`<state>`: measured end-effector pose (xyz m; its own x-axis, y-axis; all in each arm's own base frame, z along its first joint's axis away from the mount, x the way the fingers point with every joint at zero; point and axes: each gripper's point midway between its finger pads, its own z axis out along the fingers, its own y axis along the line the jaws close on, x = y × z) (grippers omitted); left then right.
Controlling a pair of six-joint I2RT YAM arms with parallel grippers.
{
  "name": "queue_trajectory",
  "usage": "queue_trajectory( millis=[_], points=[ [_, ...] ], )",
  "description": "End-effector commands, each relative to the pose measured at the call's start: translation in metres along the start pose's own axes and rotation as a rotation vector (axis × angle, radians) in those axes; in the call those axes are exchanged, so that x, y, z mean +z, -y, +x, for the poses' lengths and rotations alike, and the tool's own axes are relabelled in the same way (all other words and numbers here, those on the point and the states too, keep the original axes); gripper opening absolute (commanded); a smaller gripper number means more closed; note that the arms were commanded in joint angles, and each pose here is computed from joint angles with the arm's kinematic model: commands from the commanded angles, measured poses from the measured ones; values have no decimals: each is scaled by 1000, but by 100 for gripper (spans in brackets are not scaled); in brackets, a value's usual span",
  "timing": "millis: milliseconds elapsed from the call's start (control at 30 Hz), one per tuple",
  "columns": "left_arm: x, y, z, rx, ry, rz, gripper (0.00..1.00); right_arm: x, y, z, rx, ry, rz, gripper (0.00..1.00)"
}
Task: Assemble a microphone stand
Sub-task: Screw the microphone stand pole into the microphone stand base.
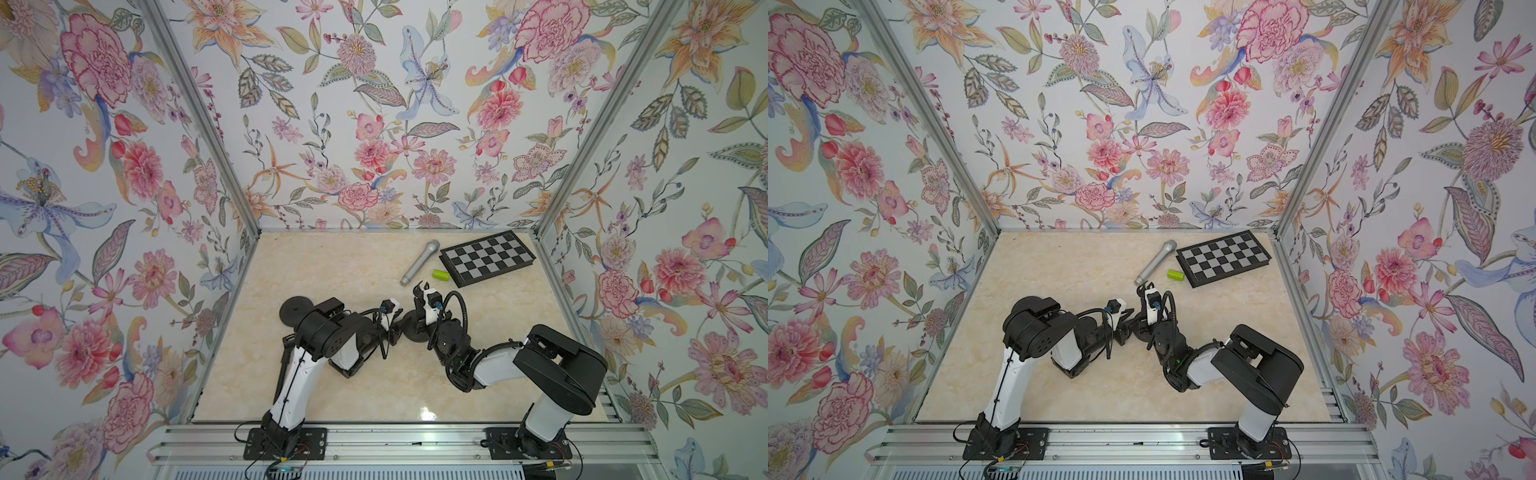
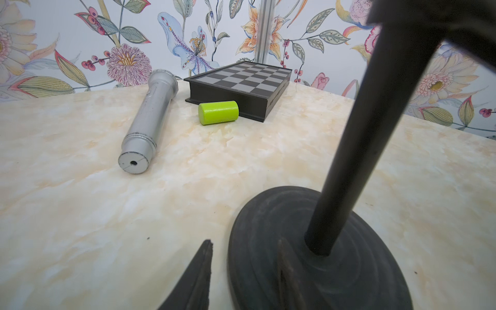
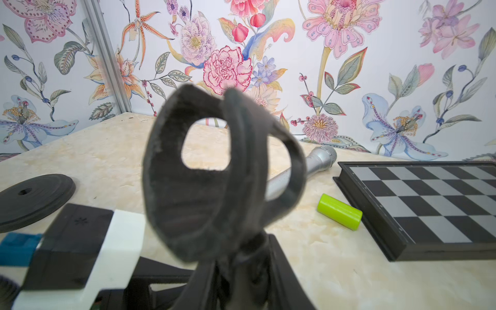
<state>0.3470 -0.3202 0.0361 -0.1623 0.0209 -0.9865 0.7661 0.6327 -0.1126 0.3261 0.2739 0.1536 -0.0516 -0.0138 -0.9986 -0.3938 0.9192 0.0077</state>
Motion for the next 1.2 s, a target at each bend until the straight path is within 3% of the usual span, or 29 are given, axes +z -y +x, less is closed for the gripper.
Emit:
queue_trajectory(
  millis=[0, 167, 267, 633, 833, 967, 1100, 1167],
  points=[
    [-15, 5, -19, 84, 133, -9, 40, -10, -14, -6, 7, -1, -219, 46],
    [-14, 29, -21, 149, 136, 89, 41, -24, -19, -9, -70, -53, -498, 58],
    [-14, 38, -20, 176, 137, 128, 41, -26, -17, -7, -137, -86, -622, 59],
    [-17, 70, -28, 234, 167, 294, 51, -11, -9, -11, -106, -78, -648, 46],
    [-16, 74, -22, 234, 159, 318, 52, -8, 2, -4, -108, -102, -568, 30],
    [-6, 56, -6, 187, 126, 231, 50, -1, 22, -1, -87, -100, -397, 0],
    [-3, 49, -2, 170, 120, 191, 49, -5, 53, 16, -29, -127, -40, 0],
    [-3, 48, 0, 170, 116, 186, 49, -13, 52, 23, 3, -120, 69, 0]
  ],
)
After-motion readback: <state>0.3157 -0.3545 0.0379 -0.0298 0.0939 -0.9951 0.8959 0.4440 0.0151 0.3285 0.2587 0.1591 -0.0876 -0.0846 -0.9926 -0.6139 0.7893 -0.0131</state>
